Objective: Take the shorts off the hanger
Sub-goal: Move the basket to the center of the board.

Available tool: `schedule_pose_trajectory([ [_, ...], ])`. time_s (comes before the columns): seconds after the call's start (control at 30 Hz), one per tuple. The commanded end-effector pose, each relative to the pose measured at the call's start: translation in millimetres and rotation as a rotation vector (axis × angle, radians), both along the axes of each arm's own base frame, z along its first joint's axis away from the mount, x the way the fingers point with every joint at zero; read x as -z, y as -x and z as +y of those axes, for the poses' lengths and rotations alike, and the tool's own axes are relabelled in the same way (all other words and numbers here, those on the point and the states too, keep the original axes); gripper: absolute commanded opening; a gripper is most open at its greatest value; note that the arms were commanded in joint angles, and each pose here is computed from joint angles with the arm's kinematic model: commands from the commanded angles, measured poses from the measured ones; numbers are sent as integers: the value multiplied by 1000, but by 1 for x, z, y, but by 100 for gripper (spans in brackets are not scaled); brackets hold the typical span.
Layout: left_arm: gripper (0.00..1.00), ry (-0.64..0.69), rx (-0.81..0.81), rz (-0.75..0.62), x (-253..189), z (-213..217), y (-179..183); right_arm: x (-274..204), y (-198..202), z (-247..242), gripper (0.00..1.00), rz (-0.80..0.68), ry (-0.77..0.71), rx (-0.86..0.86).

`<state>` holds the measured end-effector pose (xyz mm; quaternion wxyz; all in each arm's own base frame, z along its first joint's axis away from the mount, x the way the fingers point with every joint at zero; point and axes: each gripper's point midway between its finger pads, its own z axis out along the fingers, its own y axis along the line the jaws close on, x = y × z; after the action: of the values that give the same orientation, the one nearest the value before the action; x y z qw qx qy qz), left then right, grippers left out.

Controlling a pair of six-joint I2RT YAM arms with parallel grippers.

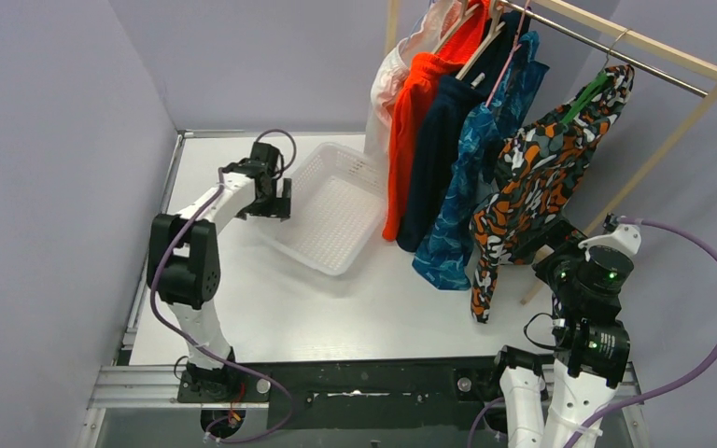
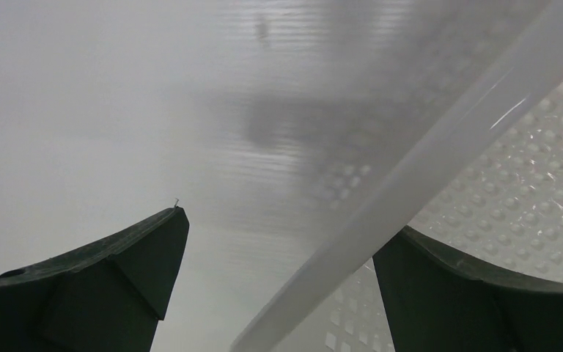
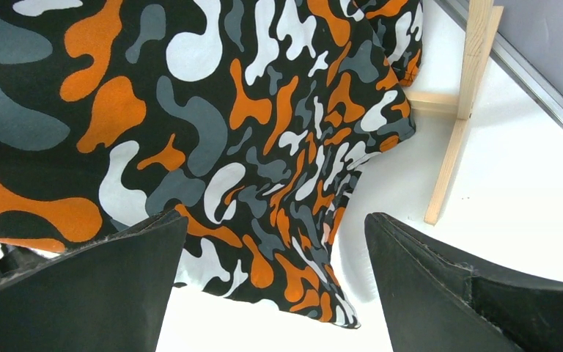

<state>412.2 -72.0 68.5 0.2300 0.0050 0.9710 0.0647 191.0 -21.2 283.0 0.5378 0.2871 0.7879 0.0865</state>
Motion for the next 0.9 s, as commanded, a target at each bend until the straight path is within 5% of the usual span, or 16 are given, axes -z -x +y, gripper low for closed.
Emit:
schedule_pose_trajectory([
  [0.0,95,-208,-206,-17,-39,89,44,-12,-4,-1,98,-27,19,-7],
  [0.13,97,-234,-272,-17,-40,127,78,-12,2,-1,98,-11,33,-7],
  [0.47,97,-201,-512,-290,-121,173,74,-17,2,-6,98,-12,49,14],
  [0.67,97,83,-161,-498,-177,48,32,-15,2,-8,98,-15,49,30],
  [0.87,97,360,221,-435,-156,-98,18,-15,3,-8,98,-16,52,31],
])
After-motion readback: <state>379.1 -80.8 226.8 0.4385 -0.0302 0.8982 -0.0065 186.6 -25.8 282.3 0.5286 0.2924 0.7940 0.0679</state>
